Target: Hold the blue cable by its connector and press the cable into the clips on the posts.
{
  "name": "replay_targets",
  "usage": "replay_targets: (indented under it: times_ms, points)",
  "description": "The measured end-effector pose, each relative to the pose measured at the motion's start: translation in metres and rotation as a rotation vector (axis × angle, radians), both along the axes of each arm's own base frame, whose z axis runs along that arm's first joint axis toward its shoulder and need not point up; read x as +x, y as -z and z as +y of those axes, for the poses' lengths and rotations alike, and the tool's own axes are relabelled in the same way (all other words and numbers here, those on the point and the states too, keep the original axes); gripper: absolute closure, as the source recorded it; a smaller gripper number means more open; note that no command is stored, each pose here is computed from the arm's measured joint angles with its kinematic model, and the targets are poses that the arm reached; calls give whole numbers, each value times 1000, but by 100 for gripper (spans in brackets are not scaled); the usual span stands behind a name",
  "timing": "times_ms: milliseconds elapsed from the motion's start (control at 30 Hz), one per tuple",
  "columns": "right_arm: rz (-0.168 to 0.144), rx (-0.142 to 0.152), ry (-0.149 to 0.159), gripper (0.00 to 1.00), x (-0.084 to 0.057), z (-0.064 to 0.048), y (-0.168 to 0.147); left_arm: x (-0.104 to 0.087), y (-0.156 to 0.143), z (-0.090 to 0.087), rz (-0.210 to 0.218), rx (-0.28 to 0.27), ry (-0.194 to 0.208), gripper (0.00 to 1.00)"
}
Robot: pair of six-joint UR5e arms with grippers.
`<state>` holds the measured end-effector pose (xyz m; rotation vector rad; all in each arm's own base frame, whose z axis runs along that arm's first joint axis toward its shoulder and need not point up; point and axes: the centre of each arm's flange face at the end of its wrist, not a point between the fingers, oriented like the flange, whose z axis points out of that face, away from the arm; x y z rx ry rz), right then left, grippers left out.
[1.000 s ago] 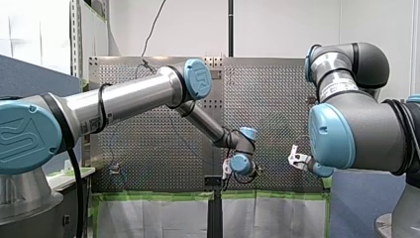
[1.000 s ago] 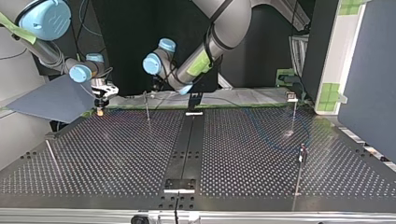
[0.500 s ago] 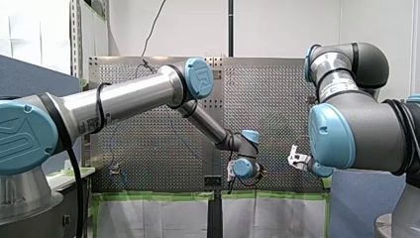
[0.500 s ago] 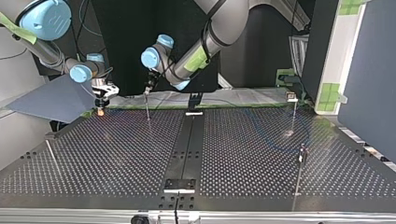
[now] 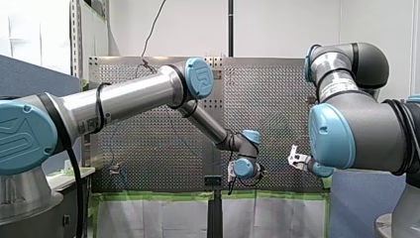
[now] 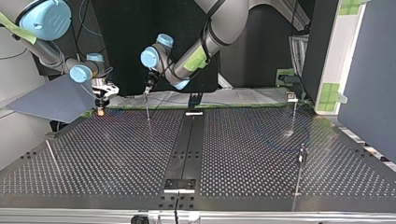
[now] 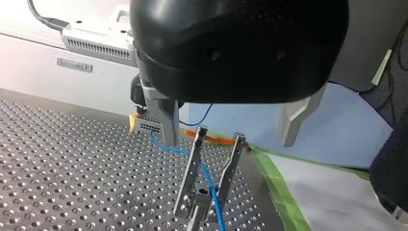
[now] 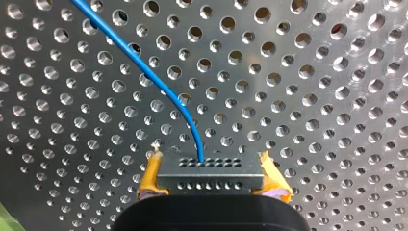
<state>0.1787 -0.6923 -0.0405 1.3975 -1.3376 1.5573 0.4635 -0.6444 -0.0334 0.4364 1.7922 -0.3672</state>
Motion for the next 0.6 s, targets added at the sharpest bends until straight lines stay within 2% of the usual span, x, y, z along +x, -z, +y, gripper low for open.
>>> replay_targets:
  times_ms: [367,600]
  points:
    - [1,3,-1,100,0,1,1,-2,1,0,6,8,0,2]
    - [2,4,0,100,0,1,1,-12,-11,5,13,42,-28,2]
